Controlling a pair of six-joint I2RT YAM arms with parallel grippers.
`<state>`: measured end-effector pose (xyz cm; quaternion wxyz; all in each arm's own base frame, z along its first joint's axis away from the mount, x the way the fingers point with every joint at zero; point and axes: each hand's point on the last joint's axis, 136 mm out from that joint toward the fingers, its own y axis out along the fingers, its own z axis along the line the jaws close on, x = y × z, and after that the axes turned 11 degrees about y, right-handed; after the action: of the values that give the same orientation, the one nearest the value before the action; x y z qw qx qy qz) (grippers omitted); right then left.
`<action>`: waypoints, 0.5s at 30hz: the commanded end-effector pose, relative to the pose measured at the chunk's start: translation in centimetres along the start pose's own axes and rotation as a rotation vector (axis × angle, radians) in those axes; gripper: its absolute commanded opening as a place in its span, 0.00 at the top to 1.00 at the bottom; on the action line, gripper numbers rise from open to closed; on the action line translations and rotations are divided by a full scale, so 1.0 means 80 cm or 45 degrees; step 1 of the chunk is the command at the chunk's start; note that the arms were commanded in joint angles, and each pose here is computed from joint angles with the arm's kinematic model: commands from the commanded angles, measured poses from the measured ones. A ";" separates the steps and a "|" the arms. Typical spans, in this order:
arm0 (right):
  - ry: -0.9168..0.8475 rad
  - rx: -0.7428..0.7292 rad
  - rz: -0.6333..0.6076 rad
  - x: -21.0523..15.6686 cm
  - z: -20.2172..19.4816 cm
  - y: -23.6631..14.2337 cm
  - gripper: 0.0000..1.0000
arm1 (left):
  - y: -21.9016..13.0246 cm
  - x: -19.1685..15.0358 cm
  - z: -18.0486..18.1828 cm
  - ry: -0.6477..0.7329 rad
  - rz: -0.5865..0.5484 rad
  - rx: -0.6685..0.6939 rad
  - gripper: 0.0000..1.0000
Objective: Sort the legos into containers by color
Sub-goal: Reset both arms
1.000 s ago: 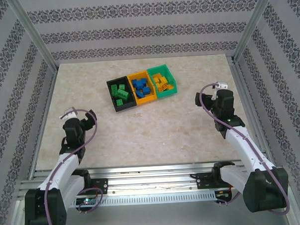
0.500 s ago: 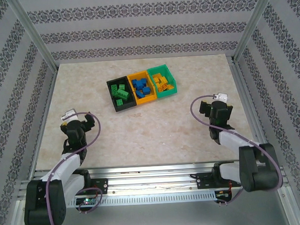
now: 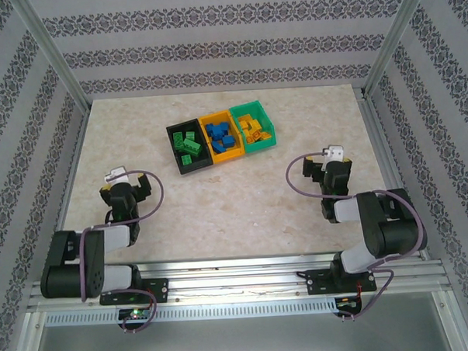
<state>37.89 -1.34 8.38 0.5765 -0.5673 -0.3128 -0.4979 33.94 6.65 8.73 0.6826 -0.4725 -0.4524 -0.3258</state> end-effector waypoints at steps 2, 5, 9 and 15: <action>-0.033 0.150 -0.114 0.024 0.026 -0.009 0.02 | 0.014 0.043 -0.020 -0.009 -0.223 -0.109 0.00; -0.046 0.193 -0.116 0.023 0.033 -0.010 0.02 | 0.018 0.029 -0.037 0.027 -0.205 -0.189 0.00; -0.053 0.213 -0.105 0.023 0.037 -0.008 0.02 | 0.025 0.026 -0.046 0.051 -0.164 -0.231 0.01; -0.054 0.264 -0.054 0.021 0.044 0.000 0.02 | 0.041 0.030 -0.069 0.122 -0.119 -0.322 0.00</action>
<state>38.42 1.15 9.69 0.6048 -0.5252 -0.3715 -0.4694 38.54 3.29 8.76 0.6265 -0.5085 -0.4199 -0.4155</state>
